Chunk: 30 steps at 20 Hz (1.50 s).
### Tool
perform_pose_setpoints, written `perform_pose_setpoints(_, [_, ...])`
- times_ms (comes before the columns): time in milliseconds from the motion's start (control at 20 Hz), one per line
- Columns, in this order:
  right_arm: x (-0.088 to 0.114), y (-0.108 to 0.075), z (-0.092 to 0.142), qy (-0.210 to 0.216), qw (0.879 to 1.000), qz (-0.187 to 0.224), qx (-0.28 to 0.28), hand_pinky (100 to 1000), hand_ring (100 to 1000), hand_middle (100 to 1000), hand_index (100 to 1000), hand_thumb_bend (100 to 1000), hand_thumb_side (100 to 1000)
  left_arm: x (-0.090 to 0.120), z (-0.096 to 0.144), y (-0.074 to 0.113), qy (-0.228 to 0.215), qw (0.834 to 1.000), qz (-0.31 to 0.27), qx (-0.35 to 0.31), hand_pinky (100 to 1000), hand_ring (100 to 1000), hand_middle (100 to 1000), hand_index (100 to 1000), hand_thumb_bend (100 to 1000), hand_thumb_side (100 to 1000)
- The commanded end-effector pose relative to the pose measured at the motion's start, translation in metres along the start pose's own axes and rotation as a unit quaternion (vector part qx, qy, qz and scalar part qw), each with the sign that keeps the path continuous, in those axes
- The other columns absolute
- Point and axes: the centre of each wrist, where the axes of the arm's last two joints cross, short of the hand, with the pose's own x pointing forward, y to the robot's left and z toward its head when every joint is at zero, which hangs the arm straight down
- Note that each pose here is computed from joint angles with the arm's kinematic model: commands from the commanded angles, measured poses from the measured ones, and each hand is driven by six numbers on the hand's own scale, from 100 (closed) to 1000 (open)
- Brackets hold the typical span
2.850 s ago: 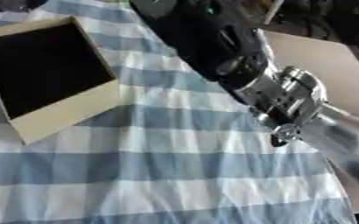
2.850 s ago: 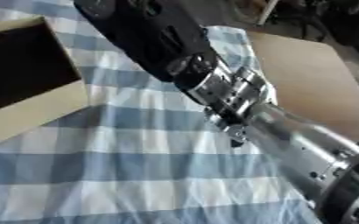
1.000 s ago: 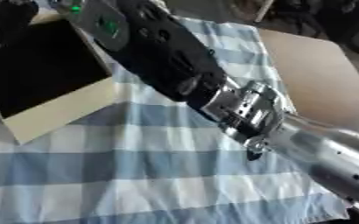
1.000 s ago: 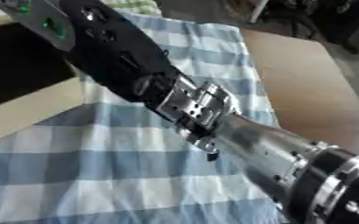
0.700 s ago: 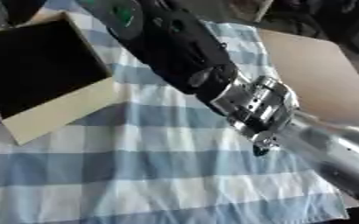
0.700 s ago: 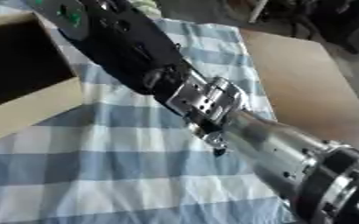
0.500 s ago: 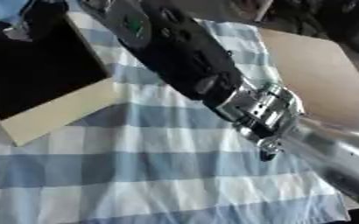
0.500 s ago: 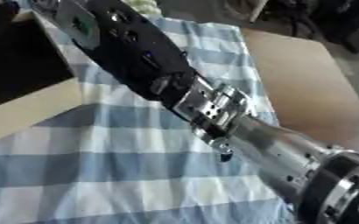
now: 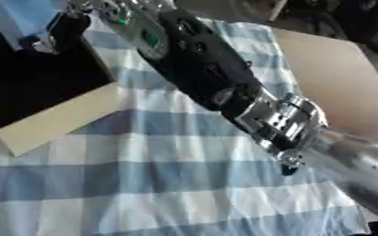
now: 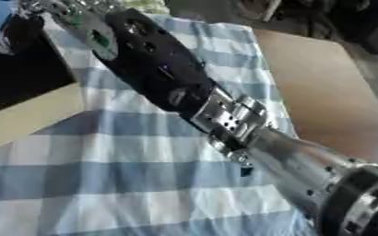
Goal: Pick up objects on the table and place them in the box.
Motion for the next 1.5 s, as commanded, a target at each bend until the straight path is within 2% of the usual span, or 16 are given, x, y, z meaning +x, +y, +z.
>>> perform_pose_setpoints(50, [-0.009, -0.01, 0.006, 0.005, 1.0, 0.027, 0.008, 771, 698, 438, 637, 100, 100, 0.005, -0.005, 0.003, -0.015, 1.0, -0.005, -0.002, 772, 790, 727, 811, 546, 723])
perform_pose_setpoints(400, [-0.01, 0.001, 0.006, -0.007, 0.996, 0.06, 0.066, 790, 727, 492, 655, 100, 100, 0.005, -0.005, 0.003, -0.014, 1.0, -0.004, -0.001, 770, 789, 726, 810, 546, 723])
perform_pose_setpoints(500, [-0.01, 0.005, 0.006, -0.007, 0.994, 0.069, 0.085, 795, 737, 516, 671, 100, 133, 0.005, -0.005, 0.003, -0.014, 1.0, -0.004, -0.001, 770, 789, 726, 810, 546, 723])
perform_pose_setpoints(550, [-0.011, 0.006, 0.006, -0.007, 0.993, 0.073, 0.091, 801, 750, 542, 685, 100, 179, 0.005, -0.005, 0.003, -0.014, 1.0, -0.004, 0.0, 769, 789, 726, 810, 547, 722])
perform_pose_setpoints(600, [-0.011, 0.007, 0.006, -0.007, 0.992, 0.076, 0.098, 817, 784, 605, 724, 100, 279, 0.005, -0.005, 0.003, -0.014, 1.0, -0.004, 0.0, 769, 789, 726, 810, 546, 723])
perform_pose_setpoints(650, [-0.011, 0.008, 0.006, -0.007, 0.991, 0.078, 0.108, 826, 802, 637, 749, 116, 319, 0.005, -0.005, 0.003, -0.013, 1.0, -0.004, 0.0, 769, 789, 725, 810, 546, 723])
perform_pose_setpoints(800, [-0.011, 0.004, 0.006, -0.012, 0.988, 0.09, 0.127, 907, 928, 827, 892, 316, 542, 0.005, -0.005, 0.003, -0.012, 1.0, -0.003, 0.0, 769, 789, 729, 810, 547, 723])
perform_pose_setpoints(850, [-0.01, 0.001, 0.006, -0.011, 0.987, 0.098, 0.13, 934, 962, 865, 936, 367, 577, 0.005, -0.005, 0.003, -0.012, 1.0, -0.003, 0.0, 769, 789, 730, 811, 547, 723])
perform_pose_setpoints(950, [-0.009, -0.009, 0.007, -0.005, 0.984, 0.122, 0.127, 961, 993, 901, 966, 438, 590, 0.005, -0.005, 0.003, -0.011, 1.0, -0.003, -0.001, 769, 789, 731, 810, 547, 723])
perform_pose_setpoints(1200, [-0.007, -0.029, 0.008, 0.005, 0.984, 0.152, 0.097, 956, 985, 894, 961, 445, 559, 0.005, -0.004, 0.003, -0.01, 1.0, -0.003, -0.001, 768, 789, 731, 810, 549, 722])
perform_pose_setpoints(1350, [-0.005, -0.042, 0.011, 0.0, 0.985, 0.155, 0.08, 943, 973, 886, 956, 413, 551, 0.005, -0.004, 0.003, -0.01, 1.0, -0.004, -0.001, 768, 789, 732, 810, 550, 722])
perform_pose_setpoints(1500, [-0.002, -0.055, 0.015, -0.005, 0.988, 0.143, 0.053, 918, 952, 865, 938, 312, 546, 0.004, -0.004, 0.004, -0.009, 1.0, -0.005, 0.0, 767, 788, 731, 810, 550, 722])
